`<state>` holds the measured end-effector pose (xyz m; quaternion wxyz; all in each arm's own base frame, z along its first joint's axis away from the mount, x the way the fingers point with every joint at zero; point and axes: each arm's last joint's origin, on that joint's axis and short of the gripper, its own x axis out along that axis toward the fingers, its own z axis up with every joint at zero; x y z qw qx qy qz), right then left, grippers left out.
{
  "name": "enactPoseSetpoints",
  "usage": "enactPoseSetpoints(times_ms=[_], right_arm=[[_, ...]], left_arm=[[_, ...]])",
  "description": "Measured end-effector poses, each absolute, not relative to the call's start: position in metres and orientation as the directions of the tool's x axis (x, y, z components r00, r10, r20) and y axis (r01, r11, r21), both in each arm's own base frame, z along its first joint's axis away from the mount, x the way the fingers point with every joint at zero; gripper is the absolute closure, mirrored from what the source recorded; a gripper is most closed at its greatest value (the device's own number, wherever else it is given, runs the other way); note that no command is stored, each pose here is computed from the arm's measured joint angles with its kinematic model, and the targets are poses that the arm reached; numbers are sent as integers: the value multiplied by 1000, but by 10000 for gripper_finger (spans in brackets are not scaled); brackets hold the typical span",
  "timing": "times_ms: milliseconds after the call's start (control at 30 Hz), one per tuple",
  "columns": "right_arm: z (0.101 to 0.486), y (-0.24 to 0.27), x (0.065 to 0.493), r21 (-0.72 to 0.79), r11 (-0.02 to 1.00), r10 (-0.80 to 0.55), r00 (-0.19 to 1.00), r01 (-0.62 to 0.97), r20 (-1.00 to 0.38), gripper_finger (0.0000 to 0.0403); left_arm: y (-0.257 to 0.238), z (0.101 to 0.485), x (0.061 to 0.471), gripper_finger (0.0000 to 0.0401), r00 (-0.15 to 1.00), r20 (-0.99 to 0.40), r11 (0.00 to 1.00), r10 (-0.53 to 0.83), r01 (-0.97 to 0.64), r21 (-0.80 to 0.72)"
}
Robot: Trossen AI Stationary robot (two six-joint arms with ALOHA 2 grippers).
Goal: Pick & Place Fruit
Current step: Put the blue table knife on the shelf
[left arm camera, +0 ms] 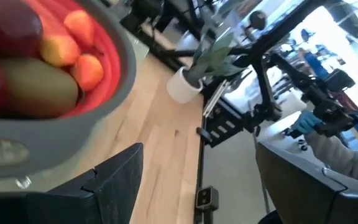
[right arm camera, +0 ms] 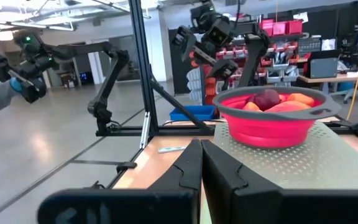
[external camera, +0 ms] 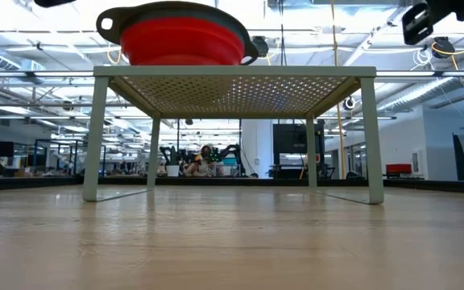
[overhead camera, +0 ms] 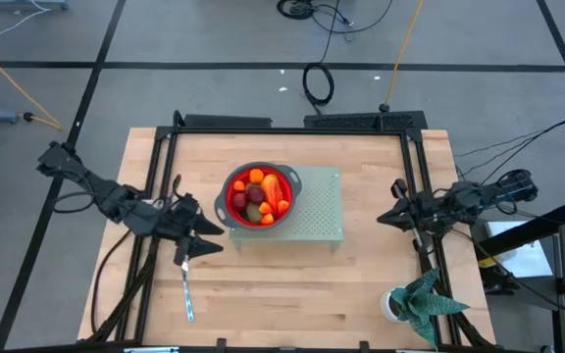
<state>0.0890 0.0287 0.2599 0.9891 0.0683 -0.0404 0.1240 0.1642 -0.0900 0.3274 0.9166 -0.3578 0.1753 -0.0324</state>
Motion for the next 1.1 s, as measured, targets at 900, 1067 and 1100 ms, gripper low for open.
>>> enactPoseSetpoints(times_ms=[900, 1067, 1100], right_arm=[[249, 20, 61, 72, 960, 265, 961, -270, 75, 403], [249, 20, 61, 72, 960, 265, 961, -270, 76, 403], [249, 20, 61, 72, 960, 265, 961, -271, 75, 403]], left_arm=[[-199, 247, 159, 93, 435, -869, 102, -235, -878, -467], [-217, 230, 149, 93, 328, -914, 133, -239, -921, -366], [-219, 226, 149, 93, 322, -918, 141, -232, -923, -359]])
